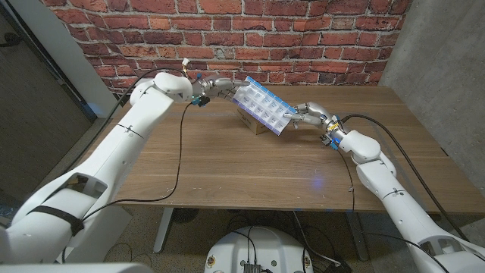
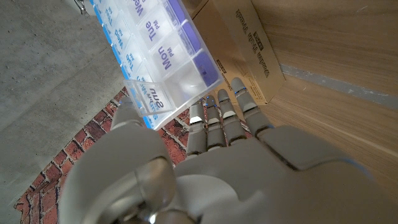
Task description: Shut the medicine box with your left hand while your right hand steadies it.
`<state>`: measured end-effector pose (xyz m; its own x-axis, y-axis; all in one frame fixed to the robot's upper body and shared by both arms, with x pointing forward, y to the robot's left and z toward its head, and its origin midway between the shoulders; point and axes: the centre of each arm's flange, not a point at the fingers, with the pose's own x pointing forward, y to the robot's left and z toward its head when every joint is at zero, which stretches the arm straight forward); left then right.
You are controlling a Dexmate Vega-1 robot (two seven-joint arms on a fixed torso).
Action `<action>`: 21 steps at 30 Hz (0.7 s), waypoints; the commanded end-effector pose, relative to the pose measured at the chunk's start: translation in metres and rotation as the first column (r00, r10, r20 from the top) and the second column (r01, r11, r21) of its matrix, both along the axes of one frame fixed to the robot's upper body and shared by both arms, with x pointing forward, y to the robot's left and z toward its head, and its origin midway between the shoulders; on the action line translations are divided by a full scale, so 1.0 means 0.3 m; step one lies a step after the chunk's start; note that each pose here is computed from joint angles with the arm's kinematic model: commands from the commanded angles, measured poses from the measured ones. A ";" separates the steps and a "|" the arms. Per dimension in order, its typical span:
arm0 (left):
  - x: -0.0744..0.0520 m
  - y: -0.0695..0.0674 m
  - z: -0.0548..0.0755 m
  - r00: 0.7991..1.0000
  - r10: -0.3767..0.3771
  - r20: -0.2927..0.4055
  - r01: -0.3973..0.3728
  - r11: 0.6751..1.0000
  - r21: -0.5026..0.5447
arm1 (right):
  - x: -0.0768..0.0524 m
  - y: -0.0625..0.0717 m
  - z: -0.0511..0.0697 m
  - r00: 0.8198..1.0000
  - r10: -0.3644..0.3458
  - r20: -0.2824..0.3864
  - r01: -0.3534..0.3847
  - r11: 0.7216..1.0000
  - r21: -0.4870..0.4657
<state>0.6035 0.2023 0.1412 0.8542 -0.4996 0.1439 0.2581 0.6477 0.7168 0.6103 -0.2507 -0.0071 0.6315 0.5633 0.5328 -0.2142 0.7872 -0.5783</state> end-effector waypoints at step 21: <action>-0.021 -0.024 -0.015 0.984 -0.172 -0.057 0.173 0.985 0.024 | -0.026 -0.091 0.032 0.996 -0.082 0.042 0.073 0.979 0.192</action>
<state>0.6000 0.1968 0.1359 0.7956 -0.5979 0.0978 0.3692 0.6064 0.7042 0.6022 -0.2662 0.0023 0.6224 0.4625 0.6314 -0.1514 0.8626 -0.4827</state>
